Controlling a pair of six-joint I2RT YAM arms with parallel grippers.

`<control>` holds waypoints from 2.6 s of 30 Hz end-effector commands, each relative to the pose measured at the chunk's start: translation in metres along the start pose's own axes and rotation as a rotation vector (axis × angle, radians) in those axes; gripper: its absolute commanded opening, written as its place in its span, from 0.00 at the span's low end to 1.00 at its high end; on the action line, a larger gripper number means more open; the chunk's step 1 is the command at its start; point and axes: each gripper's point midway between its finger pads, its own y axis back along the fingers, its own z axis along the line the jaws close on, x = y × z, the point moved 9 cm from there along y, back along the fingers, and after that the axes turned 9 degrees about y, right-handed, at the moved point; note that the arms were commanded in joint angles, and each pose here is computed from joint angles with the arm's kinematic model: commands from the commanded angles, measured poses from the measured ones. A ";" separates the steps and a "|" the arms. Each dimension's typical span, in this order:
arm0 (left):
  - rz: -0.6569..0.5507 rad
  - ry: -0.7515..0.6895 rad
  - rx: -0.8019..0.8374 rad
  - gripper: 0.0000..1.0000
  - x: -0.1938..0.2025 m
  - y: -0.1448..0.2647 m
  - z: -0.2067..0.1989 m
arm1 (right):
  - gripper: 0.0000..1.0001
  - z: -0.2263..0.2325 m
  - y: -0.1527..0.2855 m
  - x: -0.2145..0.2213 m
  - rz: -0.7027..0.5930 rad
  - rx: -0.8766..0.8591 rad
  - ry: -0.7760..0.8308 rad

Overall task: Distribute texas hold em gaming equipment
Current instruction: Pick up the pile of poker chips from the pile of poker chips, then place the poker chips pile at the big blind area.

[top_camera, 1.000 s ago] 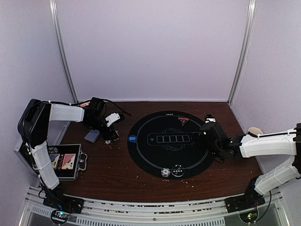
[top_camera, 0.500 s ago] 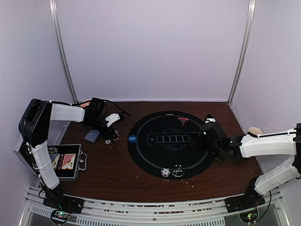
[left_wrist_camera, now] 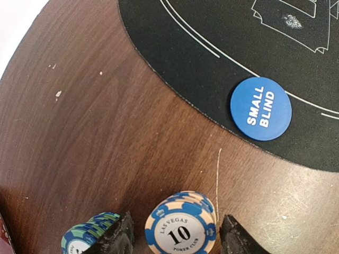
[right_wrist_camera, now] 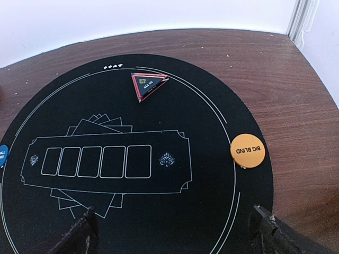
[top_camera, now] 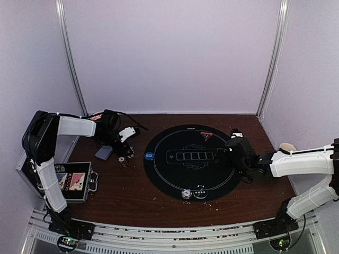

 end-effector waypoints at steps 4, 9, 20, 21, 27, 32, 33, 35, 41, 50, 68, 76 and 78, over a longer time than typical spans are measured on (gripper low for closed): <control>-0.013 0.008 -0.008 0.58 -0.004 -0.004 0.008 | 1.00 0.003 0.001 -0.003 -0.012 -0.012 0.000; -0.011 0.010 -0.006 0.54 -0.004 -0.004 0.009 | 1.00 0.003 0.000 -0.003 -0.011 -0.011 0.001; -0.022 0.014 -0.007 0.45 -0.006 0.001 0.008 | 1.00 0.003 0.001 -0.003 -0.013 -0.013 0.000; -0.024 0.015 -0.008 0.45 -0.007 0.002 0.008 | 1.00 0.003 0.001 -0.003 -0.013 -0.011 0.000; -0.034 0.012 0.002 0.38 -0.008 0.007 0.006 | 1.00 0.003 0.001 -0.004 -0.014 -0.012 -0.001; -0.036 0.013 0.006 0.32 -0.009 0.008 0.005 | 1.00 0.003 0.001 -0.004 -0.014 -0.012 0.000; -0.039 0.012 0.006 0.32 -0.009 0.009 0.005 | 1.00 0.003 0.001 -0.003 -0.013 -0.012 0.001; -0.043 0.011 0.005 0.32 -0.010 0.012 0.005 | 1.00 0.003 0.001 -0.004 -0.015 -0.012 0.000; -0.070 0.005 0.004 0.31 -0.015 0.023 0.003 | 1.00 0.002 0.002 -0.004 -0.016 -0.012 -0.001; -0.136 -0.012 0.015 0.31 -0.034 0.037 0.001 | 1.00 0.002 0.002 -0.004 -0.018 -0.008 -0.003; -0.104 -0.015 0.043 0.31 -0.095 -0.027 -0.022 | 1.00 0.001 0.003 -0.005 -0.022 0.000 -0.003; -0.056 -0.026 0.065 0.31 -0.098 -0.050 -0.042 | 1.00 0.000 0.005 -0.006 -0.027 -0.008 -0.008; -0.052 -0.022 0.051 0.31 -0.098 -0.050 -0.041 | 1.00 0.000 0.005 -0.006 -0.029 -0.008 -0.010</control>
